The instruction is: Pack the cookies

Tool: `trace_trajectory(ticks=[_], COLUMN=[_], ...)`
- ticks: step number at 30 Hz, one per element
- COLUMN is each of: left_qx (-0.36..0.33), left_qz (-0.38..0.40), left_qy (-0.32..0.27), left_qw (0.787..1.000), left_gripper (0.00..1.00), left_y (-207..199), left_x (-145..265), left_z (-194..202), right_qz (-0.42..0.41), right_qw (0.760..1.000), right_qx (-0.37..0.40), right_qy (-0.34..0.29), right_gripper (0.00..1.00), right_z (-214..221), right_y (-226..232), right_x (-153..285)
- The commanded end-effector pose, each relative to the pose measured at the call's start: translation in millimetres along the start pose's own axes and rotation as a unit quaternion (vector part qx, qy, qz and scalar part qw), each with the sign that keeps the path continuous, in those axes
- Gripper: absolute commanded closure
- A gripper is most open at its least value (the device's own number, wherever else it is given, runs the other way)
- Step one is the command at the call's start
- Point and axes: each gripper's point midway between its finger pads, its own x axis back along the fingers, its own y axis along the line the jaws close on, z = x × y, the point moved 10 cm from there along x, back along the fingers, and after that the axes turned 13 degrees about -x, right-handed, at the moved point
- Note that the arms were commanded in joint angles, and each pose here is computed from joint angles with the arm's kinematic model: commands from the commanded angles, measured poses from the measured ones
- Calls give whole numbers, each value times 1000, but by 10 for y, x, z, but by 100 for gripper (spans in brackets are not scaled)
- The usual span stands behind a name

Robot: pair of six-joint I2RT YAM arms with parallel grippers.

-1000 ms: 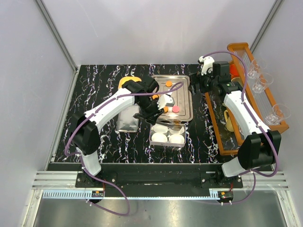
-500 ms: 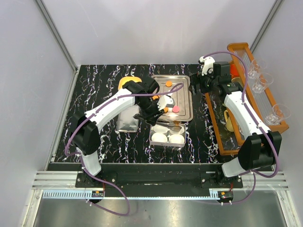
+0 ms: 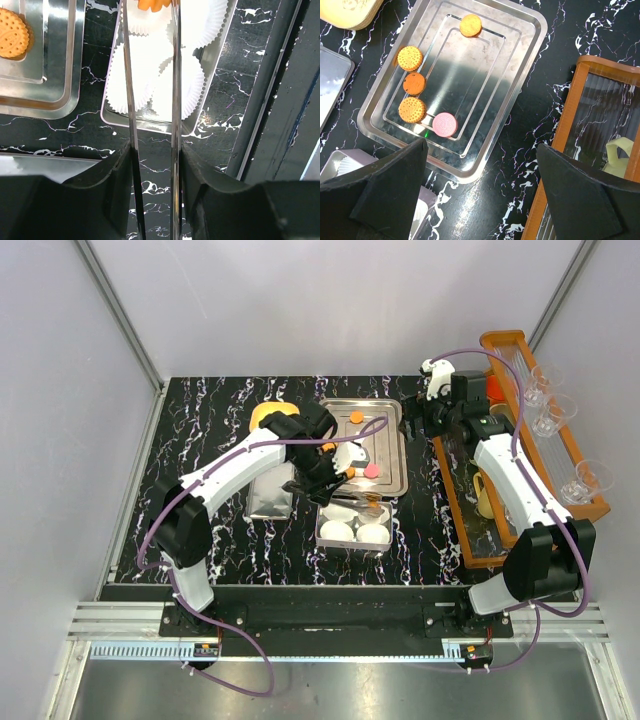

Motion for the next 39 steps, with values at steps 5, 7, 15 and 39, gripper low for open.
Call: trace_trajectory(ticks=[5,7,15,39], left_qx=[-17,-16,-18,28], left_qz=[-17,-19,-24,-129], left_qy=[-12,-11,-19,-91], left_qw=[1000,1000,999,987], left_gripper=[55,55,55,56], left_y=[17,16,14,537], left_x=[6,6,34,448], left_z=[-39,-26,-53,-234], right_qz=[-5,-5,-5,-3], right_qw=[999,999,999,1000], right_qx=[3,3,-1,0], right_qy=[-37,-37,-32,-30], right_gripper=[0,0,0,0], right_z=[-150,-158,-122,-82], right_y=[38,37,27,21], right_x=[96,87,68,66])
